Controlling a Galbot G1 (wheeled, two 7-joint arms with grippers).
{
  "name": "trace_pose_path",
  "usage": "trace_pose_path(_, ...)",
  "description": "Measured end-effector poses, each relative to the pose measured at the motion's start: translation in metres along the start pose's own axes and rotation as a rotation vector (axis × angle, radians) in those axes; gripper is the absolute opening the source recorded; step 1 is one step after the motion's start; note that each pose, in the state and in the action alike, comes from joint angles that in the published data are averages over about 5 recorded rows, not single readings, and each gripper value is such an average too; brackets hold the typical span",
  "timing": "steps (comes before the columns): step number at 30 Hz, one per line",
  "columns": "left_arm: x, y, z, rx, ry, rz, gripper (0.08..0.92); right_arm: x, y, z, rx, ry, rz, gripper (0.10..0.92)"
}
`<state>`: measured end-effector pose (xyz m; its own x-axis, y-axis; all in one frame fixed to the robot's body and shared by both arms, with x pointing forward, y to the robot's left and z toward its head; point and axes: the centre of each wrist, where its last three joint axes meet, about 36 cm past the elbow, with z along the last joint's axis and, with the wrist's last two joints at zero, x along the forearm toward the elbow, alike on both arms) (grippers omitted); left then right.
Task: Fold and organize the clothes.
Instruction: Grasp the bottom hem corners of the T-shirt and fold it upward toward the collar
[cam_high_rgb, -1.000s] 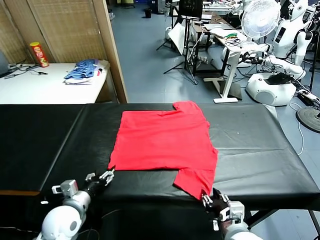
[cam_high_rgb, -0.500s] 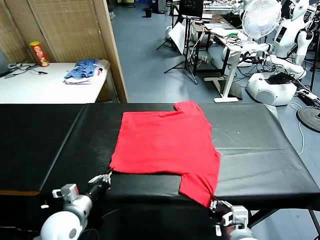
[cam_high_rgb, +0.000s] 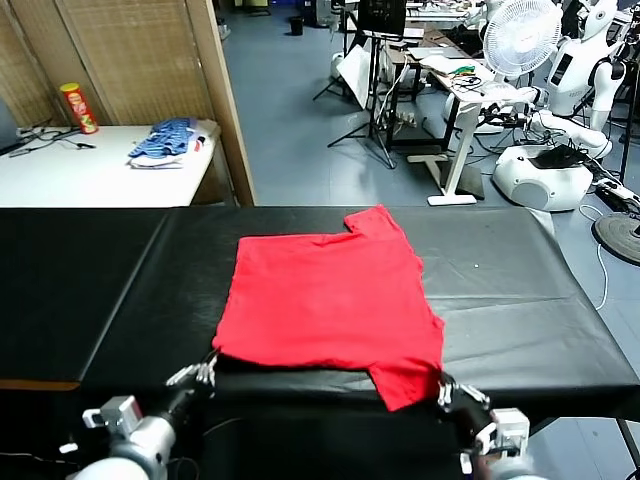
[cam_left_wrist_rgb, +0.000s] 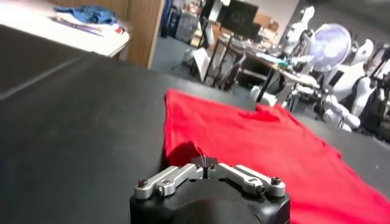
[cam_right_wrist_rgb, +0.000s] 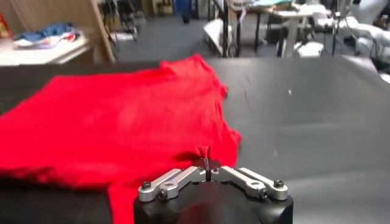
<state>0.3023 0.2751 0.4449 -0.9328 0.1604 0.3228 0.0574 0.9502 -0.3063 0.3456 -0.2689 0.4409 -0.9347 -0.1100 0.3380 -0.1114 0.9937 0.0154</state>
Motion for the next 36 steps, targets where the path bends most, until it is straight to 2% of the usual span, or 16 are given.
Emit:
trace_pose_path(4, -0.025, 0.001, -0.009, -0.026, -0.038, 0.003, 0.125, -0.032, -0.010, -0.005, 0.025, -0.017, 0.008, 0.121)
trace_pose_path(8, -0.049, 0.003, -0.014, -0.065, -0.058, -0.003, 0.125, -0.065, -0.016, -0.008, 0.038, -0.025, 0.004, 0.121)
trace_pose_path(17, -0.091, 0.012, -0.012, -0.177, -0.056, -0.043, 0.125, -0.119, -0.021, -0.009, 0.056, -0.022, -0.083, 0.137)
trace_pose_path(20, -0.097, 0.015, -0.010, -0.189, -0.047, -0.053, 0.125, -0.114, -0.024, -0.010, 0.070, 0.002, -0.103, 0.242)
trace_pose_path(23, -0.098, 0.016, -0.008, -0.197, -0.045, -0.054, 0.127, -0.096, -0.024, -0.012, 0.082, 0.017, -0.102, 0.404)
trace_pose_path(25, -0.096, 0.015, -0.007, -0.201, -0.044, -0.054, 0.157, -0.081, -0.023, -0.014, 0.090, 0.023, -0.096, 0.521)
trace_pose_path(28, -0.092, 0.014, -0.005, -0.205, -0.043, -0.053, 0.284, -0.058, -0.022, -0.015, 0.104, 0.024, -0.087, 0.682)
trace_pose_path(30, -0.089, 0.014, -0.004, -0.206, -0.039, -0.055, 0.401, -0.046, -0.022, -0.012, 0.110, 0.027, -0.082, 0.754)
trace_pose_path(33, -0.083, 0.014, 0.001, -0.205, -0.024, -0.060, 0.569, -0.034, -0.022, -0.004, 0.107, 0.045, -0.073, 0.790)
trace_pose_path(36, -0.076, 0.015, 0.006, -0.197, 0.000, -0.063, 0.715, -0.029, -0.022, 0.003, 0.101, 0.062, -0.070, 0.775)
